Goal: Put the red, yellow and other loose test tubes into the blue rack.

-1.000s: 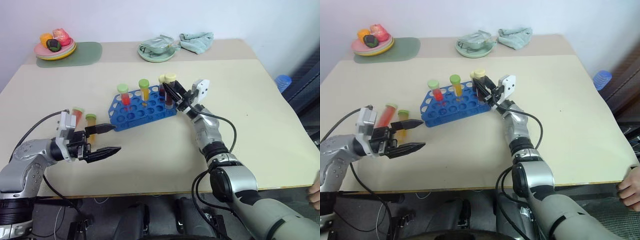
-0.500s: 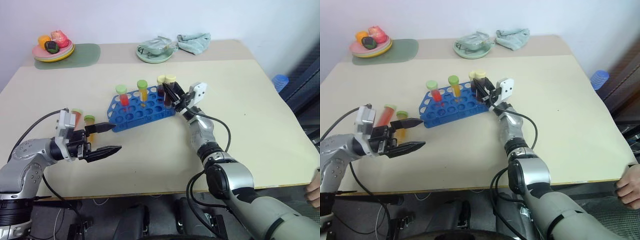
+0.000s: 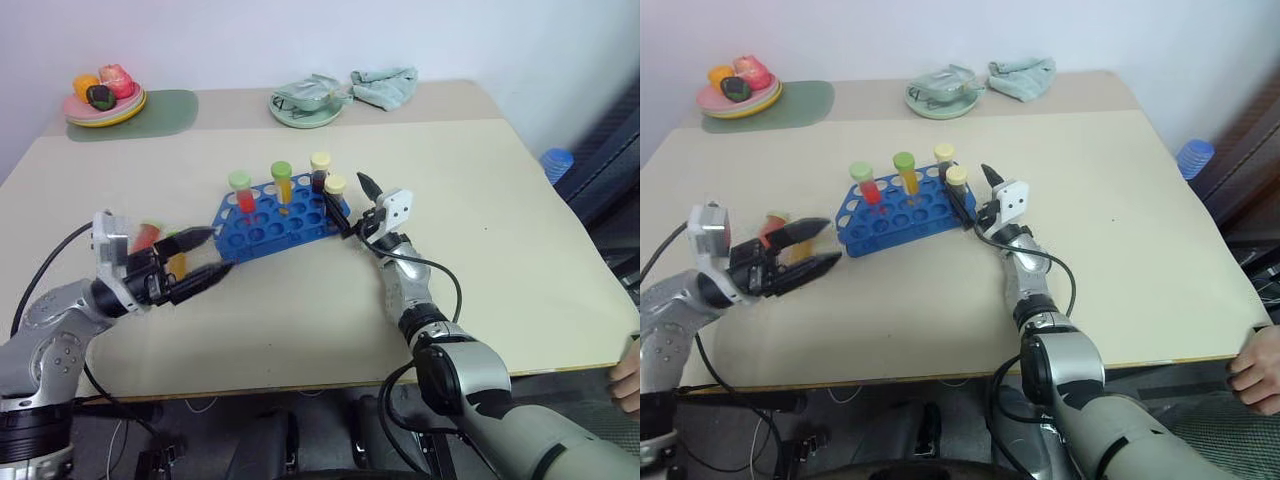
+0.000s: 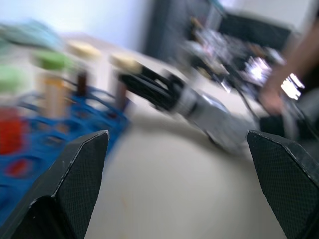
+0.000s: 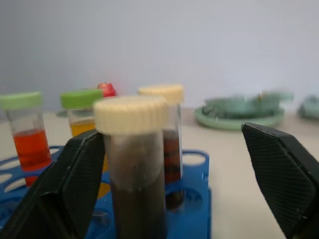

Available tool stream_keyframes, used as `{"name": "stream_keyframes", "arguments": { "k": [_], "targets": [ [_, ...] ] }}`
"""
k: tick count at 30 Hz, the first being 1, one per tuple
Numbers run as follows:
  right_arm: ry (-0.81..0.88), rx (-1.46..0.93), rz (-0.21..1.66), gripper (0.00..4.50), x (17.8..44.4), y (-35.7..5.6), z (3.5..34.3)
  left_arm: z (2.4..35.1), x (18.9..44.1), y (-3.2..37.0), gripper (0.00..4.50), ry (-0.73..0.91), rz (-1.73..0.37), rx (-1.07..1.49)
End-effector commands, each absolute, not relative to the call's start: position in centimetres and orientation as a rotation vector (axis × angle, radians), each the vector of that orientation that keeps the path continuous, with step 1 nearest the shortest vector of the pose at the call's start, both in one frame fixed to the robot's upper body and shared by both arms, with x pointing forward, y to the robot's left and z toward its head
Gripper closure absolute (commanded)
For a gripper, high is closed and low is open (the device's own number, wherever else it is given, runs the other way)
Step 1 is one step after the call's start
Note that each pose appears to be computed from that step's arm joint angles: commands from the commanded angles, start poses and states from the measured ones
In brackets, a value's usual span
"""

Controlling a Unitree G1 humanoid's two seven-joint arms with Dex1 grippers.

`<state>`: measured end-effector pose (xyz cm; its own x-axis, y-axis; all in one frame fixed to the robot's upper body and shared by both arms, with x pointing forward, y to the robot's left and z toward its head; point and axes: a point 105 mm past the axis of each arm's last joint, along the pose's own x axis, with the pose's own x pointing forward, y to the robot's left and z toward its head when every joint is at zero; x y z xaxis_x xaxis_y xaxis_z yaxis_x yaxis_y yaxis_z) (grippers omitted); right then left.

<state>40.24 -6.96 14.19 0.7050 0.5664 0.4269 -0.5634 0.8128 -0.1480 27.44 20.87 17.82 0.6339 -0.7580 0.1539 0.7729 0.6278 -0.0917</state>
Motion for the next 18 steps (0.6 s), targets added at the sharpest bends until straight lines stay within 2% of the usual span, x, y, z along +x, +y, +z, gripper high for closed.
{"name": "stream_keyframes", "arguments": {
  "k": [1, 3, 10, 14, 18],
  "targets": [
    [-0.580, -0.112, 0.696, 0.03, 39.3, -8.5, 16.9, 18.3, 28.2, 22.7, 0.00, -0.083, -0.573, -0.032],
    [-0.571, -0.147, 0.757, 0.03, 38.3, -9.7, 17.6, 18.4, 28.2, 23.0, 0.00, -0.063, -0.508, -0.030],
    [-0.280, -0.315, 1.049, 0.03, 31.5, -13.6, 18.9, 17.7, 29.0, 24.7, 0.00, 0.199, -0.189, -0.071],
    [-0.166, -0.393, 1.201, 0.03, 28.6, -14.2, 20.1, 18.0, 29.9, 23.2, 0.00, 0.400, -0.261, -0.037],
    [-0.115, -0.424, 1.321, 0.03, 27.1, -13.8, 21.5, 18.0, 31.3, 23.3, 0.00, 0.525, -0.201, -0.066]
  ]
}}
